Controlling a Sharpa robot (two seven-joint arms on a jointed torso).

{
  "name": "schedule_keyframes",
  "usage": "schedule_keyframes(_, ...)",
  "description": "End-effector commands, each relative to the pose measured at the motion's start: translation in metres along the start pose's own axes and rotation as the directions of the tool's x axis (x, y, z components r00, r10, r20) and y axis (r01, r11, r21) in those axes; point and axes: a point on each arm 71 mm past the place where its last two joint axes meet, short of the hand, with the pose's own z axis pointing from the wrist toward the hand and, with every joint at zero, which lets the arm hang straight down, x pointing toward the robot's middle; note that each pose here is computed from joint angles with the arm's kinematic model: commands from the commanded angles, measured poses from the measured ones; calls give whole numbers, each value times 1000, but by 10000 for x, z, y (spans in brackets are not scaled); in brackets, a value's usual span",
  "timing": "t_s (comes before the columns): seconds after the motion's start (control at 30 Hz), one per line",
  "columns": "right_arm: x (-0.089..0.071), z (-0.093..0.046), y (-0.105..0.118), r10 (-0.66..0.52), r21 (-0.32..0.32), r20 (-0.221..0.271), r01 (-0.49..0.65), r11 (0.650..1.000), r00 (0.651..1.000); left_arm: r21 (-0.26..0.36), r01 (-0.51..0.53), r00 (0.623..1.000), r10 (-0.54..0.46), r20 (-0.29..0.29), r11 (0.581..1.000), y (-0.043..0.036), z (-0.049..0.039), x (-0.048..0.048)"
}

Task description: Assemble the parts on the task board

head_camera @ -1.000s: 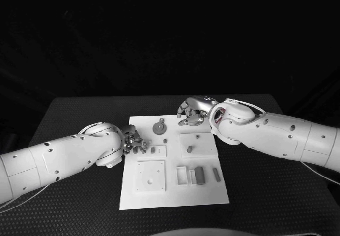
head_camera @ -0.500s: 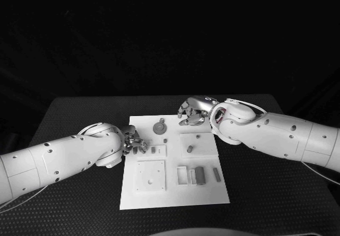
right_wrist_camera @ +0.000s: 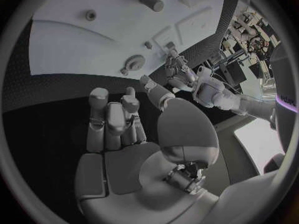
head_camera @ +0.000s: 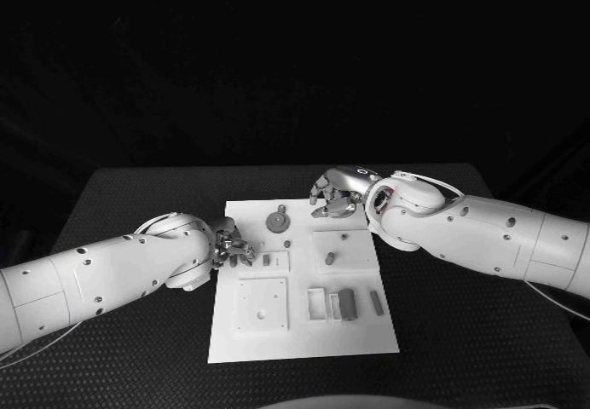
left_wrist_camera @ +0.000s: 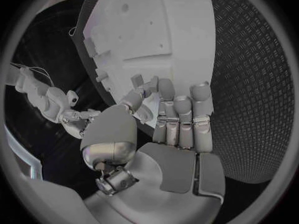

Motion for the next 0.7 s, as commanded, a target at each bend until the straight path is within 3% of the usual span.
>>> schedule_keyframes(0.03, 6, 0, 6, -3, -5, -9, 3, 1000, 1000, -40, -33, 998, 31, -46, 999, 79, 22, 103)
schedule_keyframes(0.7, 7, 1, 4, -3, -5, -10, 3, 1000, 1000, -36, -47, 996, 44, -77, 998, 64, 27, 126)
